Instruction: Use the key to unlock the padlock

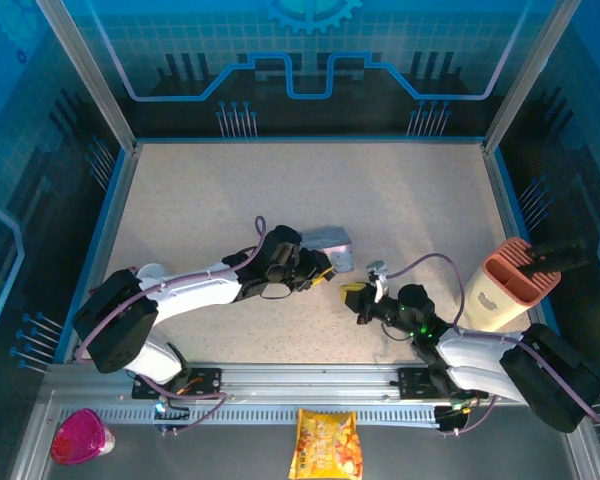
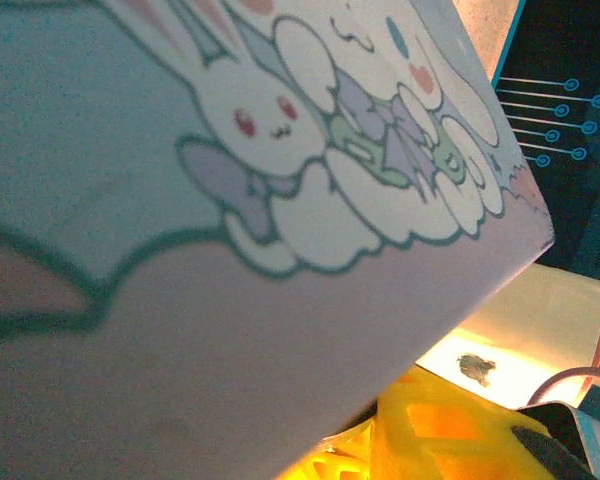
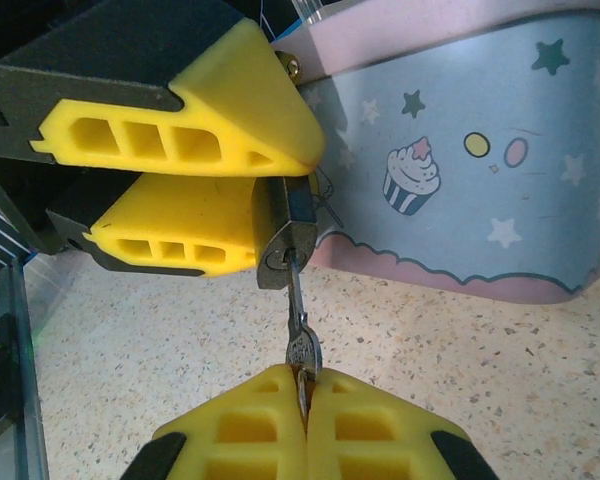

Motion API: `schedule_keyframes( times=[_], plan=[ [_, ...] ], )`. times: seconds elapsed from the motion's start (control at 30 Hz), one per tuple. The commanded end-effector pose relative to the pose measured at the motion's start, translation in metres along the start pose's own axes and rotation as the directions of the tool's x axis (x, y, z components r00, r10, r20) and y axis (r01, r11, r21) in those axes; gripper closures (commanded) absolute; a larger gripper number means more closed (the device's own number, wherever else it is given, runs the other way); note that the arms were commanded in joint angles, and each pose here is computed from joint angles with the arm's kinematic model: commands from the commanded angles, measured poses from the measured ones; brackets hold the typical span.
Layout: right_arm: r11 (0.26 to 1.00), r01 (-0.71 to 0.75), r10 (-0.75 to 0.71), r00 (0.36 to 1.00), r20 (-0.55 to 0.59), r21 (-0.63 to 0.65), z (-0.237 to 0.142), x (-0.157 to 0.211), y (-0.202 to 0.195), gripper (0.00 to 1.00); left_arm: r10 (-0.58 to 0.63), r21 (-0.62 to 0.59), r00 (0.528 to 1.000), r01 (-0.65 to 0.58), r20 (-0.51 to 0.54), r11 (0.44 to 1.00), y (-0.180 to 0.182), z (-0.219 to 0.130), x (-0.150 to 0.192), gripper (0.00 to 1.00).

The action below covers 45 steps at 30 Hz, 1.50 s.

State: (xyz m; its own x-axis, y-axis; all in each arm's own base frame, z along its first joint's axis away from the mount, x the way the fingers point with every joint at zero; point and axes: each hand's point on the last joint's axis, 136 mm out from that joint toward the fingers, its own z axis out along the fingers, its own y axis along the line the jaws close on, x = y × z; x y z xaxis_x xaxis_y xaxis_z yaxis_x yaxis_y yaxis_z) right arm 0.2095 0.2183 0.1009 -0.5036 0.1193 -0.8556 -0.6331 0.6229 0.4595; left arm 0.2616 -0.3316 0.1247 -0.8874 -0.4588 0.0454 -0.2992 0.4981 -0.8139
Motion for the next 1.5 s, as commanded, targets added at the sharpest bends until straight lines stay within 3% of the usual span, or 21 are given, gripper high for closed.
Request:
schedule_keyframes(
  times=[0.0,0.63,1.47],
  plan=[
    [0.998,0.053,-0.05,0.996,0.067,-0.043,0.0,-0.018,0.007,1.0,0.111,0.109,0.98,-0.094,-0.164,0.99,-0.038,-0.004,0.039,0.96],
    [0.998,0.058,-0.056,0.993,0.101,-0.018,0.0,-0.031,0.006,1.0,0.144,-0.008,0.965,-0.15,-0.218,0.989,-0.013,0.002,0.045,0.96],
    [0.994,0.074,-0.083,0.988,0.13,0.077,0.0,-0.039,-0.005,1.0,0.173,-0.022,0.936,-0.189,-0.306,0.982,-0.019,0.013,0.073,0.96]
  ],
)
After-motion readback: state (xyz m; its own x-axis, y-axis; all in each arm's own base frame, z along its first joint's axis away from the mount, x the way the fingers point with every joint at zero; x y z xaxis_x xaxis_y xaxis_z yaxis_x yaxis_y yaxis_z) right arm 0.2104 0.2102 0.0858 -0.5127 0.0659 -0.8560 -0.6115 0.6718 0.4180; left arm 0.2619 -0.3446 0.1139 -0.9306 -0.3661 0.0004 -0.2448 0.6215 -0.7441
